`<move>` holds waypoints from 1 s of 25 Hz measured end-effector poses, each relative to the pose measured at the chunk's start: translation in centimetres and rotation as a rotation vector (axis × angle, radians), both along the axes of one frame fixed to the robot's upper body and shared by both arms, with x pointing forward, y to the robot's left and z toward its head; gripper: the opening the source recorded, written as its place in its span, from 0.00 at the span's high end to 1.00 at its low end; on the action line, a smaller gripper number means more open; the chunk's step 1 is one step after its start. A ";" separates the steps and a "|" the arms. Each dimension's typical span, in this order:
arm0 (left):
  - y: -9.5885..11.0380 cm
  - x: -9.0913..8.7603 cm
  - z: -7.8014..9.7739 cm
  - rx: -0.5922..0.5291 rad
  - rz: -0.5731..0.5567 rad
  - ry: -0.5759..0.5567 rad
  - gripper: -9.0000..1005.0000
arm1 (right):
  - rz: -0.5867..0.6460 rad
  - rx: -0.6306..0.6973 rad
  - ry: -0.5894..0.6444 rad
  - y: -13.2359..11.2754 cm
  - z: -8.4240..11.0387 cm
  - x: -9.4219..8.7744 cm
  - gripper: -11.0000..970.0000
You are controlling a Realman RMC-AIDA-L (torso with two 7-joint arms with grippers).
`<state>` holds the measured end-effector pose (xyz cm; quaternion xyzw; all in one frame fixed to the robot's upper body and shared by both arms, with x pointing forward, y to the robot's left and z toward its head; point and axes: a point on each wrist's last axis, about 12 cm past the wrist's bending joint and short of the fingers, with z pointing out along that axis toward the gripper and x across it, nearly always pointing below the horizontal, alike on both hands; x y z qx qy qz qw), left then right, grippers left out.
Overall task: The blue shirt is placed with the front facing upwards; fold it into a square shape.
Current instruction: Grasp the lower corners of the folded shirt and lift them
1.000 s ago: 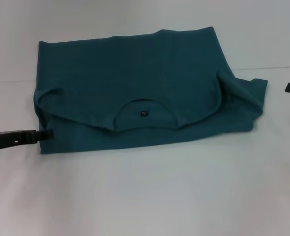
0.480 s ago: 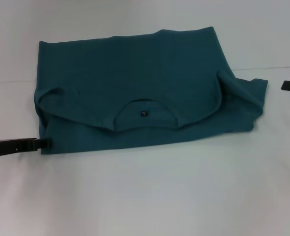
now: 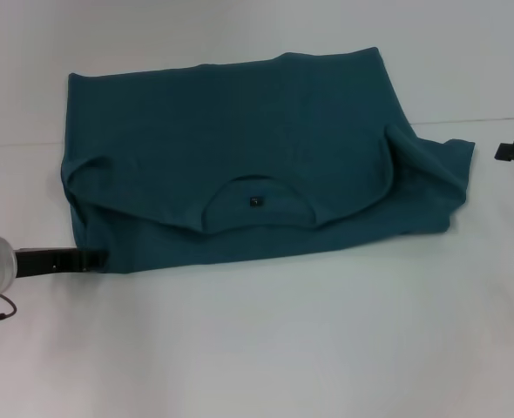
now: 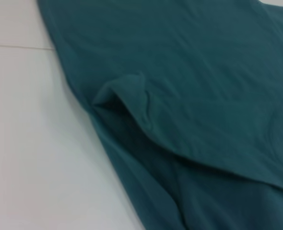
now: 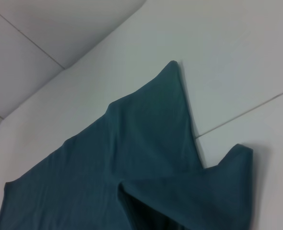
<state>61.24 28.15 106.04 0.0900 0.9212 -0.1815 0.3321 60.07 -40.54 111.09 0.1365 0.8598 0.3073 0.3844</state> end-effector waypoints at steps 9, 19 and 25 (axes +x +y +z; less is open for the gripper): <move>-0.6 0.3 0.4 0.001 -0.024 -0.004 0.67 | 0.008 0.001 0.005 0.2 0.0 0.1 0.18; 0.4 0.5 2.2 -0.056 -0.012 -0.036 0.92 | 0.008 0.052 0.120 -1.9 2.6 0.1 0.19; 0.3 0.5 2.2 -0.058 -0.022 -0.039 0.92 | 0.034 0.020 0.155 -0.8 3.0 1.3 0.19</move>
